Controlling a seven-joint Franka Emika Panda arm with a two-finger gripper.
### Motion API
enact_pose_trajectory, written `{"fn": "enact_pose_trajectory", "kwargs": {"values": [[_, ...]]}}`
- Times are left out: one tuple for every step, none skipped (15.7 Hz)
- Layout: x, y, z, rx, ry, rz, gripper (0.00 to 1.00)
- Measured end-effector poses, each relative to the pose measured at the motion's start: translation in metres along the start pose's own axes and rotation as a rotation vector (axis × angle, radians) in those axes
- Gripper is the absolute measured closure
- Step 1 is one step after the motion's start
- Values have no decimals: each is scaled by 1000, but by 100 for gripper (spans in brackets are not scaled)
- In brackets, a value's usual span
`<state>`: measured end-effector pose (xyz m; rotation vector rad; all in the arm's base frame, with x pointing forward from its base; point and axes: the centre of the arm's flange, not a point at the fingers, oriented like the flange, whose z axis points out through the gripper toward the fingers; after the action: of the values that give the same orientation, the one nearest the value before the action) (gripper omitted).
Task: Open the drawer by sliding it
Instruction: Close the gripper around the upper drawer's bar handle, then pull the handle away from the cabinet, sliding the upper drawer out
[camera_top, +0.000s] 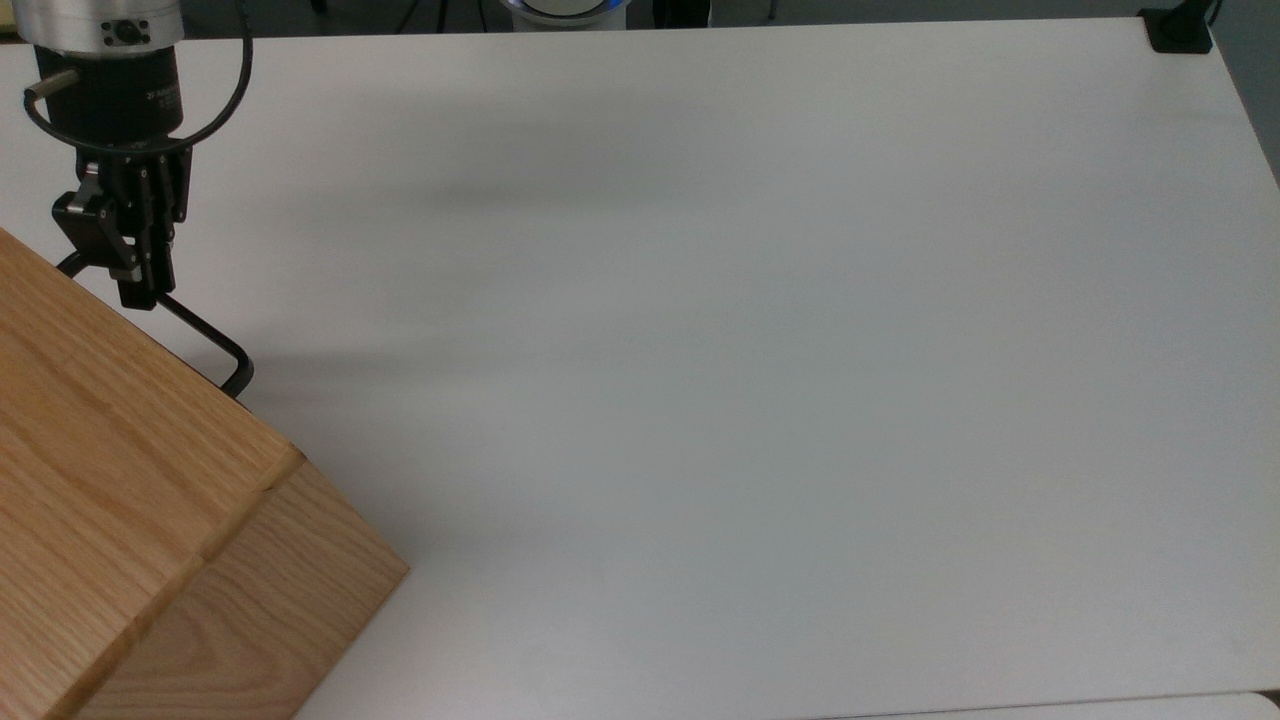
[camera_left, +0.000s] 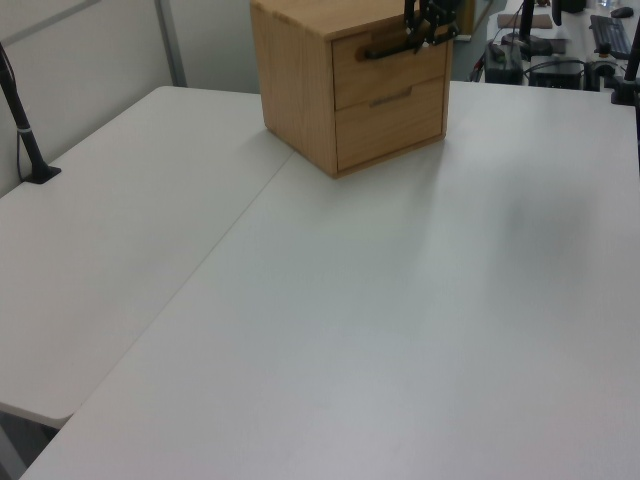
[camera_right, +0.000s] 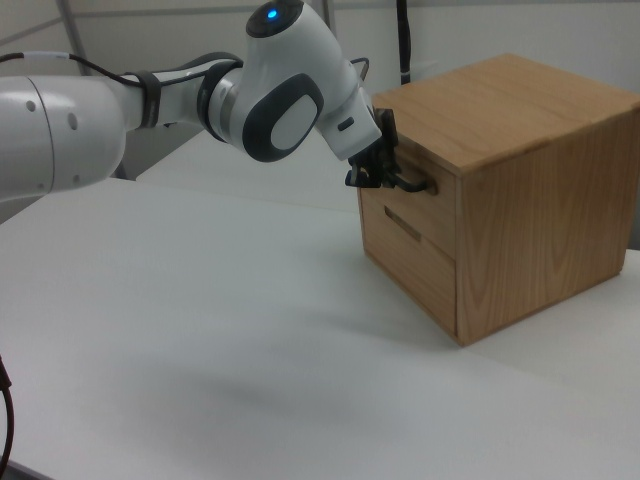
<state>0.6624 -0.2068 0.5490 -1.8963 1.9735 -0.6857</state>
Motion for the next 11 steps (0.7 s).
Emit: {"fn": "enact_pose_trajectory", "kwargs": {"values": [[-1,0,-1,-6,0,-3,76],[-2,0,-2,-15,-1,-7,76],[-3,1,-4,-30,-3,-12,76],[-6,3,-8,-54,-10,-18,76],[-9,5,-13,-78,-18,-24,76],[-13,8,-17,-99,-23,-32,76],[-16,11,-21,-116,-26,-37,76],[-20,15,-25,-132,-29,-40,76],[-23,18,-29,-145,-34,-43,76],[-26,22,-33,-161,-40,-47,76],[-28,25,-36,-173,-45,-49,76]]}}
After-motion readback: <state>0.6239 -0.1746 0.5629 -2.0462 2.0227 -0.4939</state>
